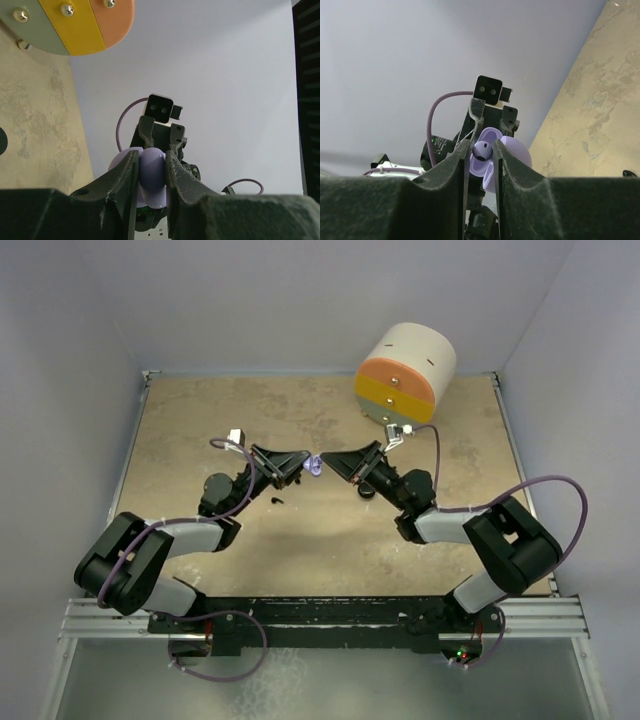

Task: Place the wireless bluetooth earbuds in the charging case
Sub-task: Place the earbud in the charging case.

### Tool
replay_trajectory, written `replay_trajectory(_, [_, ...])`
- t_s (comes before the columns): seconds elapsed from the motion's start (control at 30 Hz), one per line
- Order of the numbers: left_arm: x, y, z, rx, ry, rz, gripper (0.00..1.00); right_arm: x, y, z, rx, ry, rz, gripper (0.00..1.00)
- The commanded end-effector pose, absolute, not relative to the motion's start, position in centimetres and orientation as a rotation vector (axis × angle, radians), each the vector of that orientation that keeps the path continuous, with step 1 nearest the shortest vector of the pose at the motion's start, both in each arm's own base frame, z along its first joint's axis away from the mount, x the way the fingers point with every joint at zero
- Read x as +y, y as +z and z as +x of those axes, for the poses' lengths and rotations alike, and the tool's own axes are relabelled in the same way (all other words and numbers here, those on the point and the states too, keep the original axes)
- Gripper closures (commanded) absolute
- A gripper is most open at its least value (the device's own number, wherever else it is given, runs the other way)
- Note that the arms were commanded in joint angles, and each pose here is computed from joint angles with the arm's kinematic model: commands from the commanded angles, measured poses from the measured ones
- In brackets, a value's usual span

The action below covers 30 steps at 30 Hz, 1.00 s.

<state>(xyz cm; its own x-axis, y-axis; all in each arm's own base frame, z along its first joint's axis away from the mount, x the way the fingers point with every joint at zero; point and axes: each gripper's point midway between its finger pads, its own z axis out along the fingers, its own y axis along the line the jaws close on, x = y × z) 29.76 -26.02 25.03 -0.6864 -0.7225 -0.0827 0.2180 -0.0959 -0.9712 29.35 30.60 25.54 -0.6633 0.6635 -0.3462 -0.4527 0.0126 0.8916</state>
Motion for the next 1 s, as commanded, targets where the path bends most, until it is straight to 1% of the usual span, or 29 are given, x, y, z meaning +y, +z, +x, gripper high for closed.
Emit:
replay_trajectory(0.0, [-25.7,29.1,29.7,1.388,-1.893,-0.492,1.0,29.8,26.6,29.3,1.449,1.724,0.222,0.7])
replay_trajectory(0.13, [-25.7,29.2,29.8,1.392,-1.89,-0.493,1.0,29.5,26.8,29.4,1.448,1.706,0.235,0.63])
replay_trajectory(0.27, [-25.8,29.2,30.0,1.395,-1.886,-0.494,1.0,28.6,26.7,29.6,1.454,1.664,0.262,0.48])
replay_trajectory(0.33, [-25.8,29.0,30.1,1.401,-1.882,-0.502,1.0,27.7,26.8,30.2,1.46,1.614,0.271,0.44])
replay_trajectory(0.4, [-25.8,28.9,30.2,1.406,-1.876,-0.51,1.0,26.9,27.0,31.3,1.494,1.501,0.287,0.38])
replay_trajectory(0.47, [-25.7,28.8,30.3,1.408,-1.871,-0.52,1.0,25.8,26.9,33.0,1.562,1.303,0.301,0.31])
replay_trajectory(0.5, [-25.7,28.6,30.3,1.414,-1.865,-0.528,1.0,24.8,27.9,33.9,1.549,1.21,0.315,0.29])
replay_trajectory(0.53, [-25.6,28.4,30.4,1.417,-1.856,-0.537,1.0,24.1,28.4,34.5,1.565,1.124,0.314,0.27])
replay_trajectory(0.63, [-25.5,27.9,30.8,1.439,-1.817,-0.56,1.0,22.3,27.1,35.8,1.691,0.885,0.322,0.26])
replay_trajectory(0.7, [-25.4,27.5,31.1,1.459,-1.784,-0.574,1.0,21.7,26.4,36.4,1.757,0.779,0.316,0.25])
replay_trajectory(0.83, [-25.4,27.1,31.7,1.478,-1.753,-0.593,1.0,21.2,24.7,36.9,1.862,0.646,0.304,0.24])
replay_trajectory(0.97, [-25.6,26.7,32.1,1.483,-1.752,-0.605,1.0,20.7,23.4,36.3,1.916,0.567,0.286,0.23])
